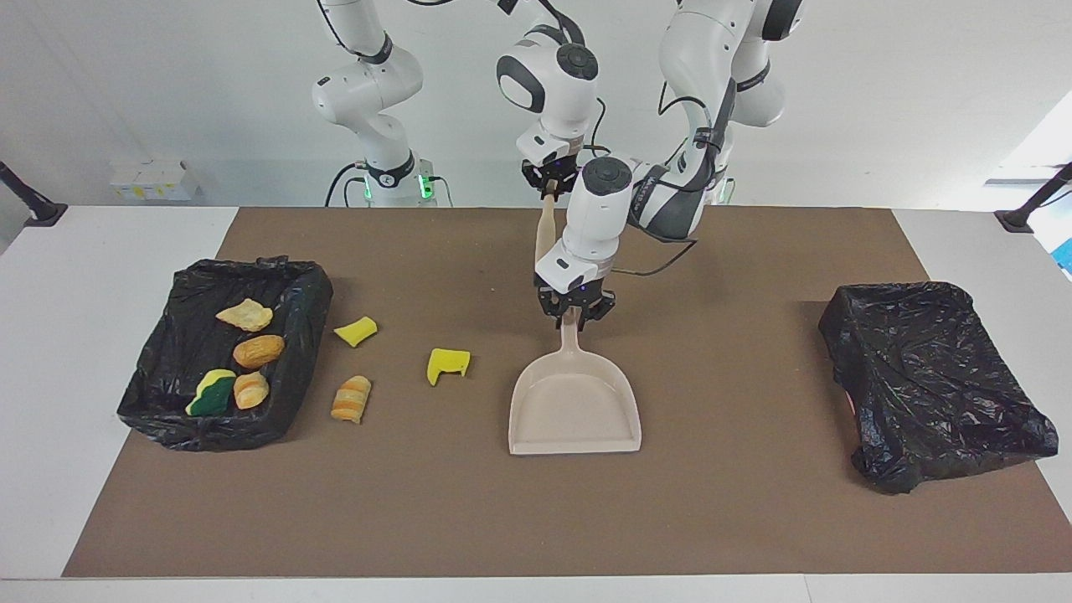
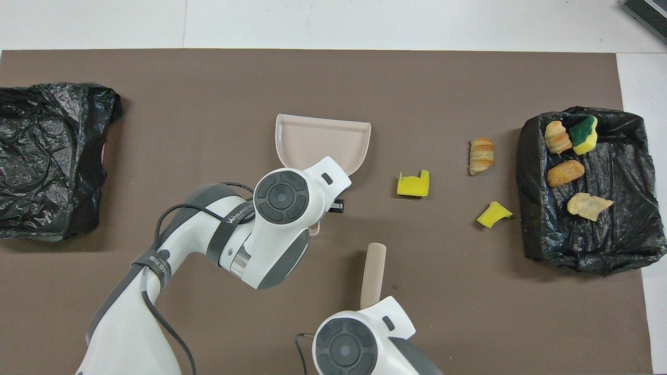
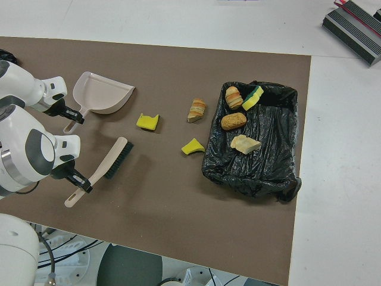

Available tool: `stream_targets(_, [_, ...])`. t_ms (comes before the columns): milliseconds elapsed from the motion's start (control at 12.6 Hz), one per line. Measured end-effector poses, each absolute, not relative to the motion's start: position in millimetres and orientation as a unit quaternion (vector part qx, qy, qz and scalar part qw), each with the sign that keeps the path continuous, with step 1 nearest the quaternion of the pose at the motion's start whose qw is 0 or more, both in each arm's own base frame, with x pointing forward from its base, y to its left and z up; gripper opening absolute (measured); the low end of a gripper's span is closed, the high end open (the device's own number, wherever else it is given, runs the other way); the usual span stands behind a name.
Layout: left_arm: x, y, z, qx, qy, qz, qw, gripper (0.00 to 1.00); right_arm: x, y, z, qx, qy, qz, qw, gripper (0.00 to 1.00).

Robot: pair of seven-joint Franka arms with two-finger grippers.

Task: Sweep and dump trash in bin
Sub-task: 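Grasp the brush with the right gripper while the left gripper lifts the dustpan, then move the brush with the right gripper behind the remaining sponge and bread pieces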

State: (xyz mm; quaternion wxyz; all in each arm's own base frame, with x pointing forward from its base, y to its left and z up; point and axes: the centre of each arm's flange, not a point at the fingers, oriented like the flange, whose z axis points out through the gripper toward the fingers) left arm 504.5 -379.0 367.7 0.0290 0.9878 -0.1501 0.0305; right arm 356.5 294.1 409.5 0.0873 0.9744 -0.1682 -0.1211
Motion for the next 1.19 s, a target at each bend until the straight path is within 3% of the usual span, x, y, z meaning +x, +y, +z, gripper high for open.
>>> stream_targets(316, [506.7, -349.6, 392.8, 0.953, -0.300, 0.012, -0.037, 0.32, 384.4, 233.8, 402.8, 0.969, -0.150, -0.108, 0.164, 0.26])
stream_targets(791, [523.6, -316.8, 395.1, 0.854, -0.519, -0.010, -0.044, 0.32, 426.5, 131.4, 391.5, 0.963, -0.096, -0.109, 0.227, 0.26])
stream_targets(1187, [520.5, -319.1, 392.7, 0.823, -0.566, -0.016, -0.043, 0.32, 442.1, 60.9, 360.1, 0.975, -0.063, -0.095, 0.190, 0.26])
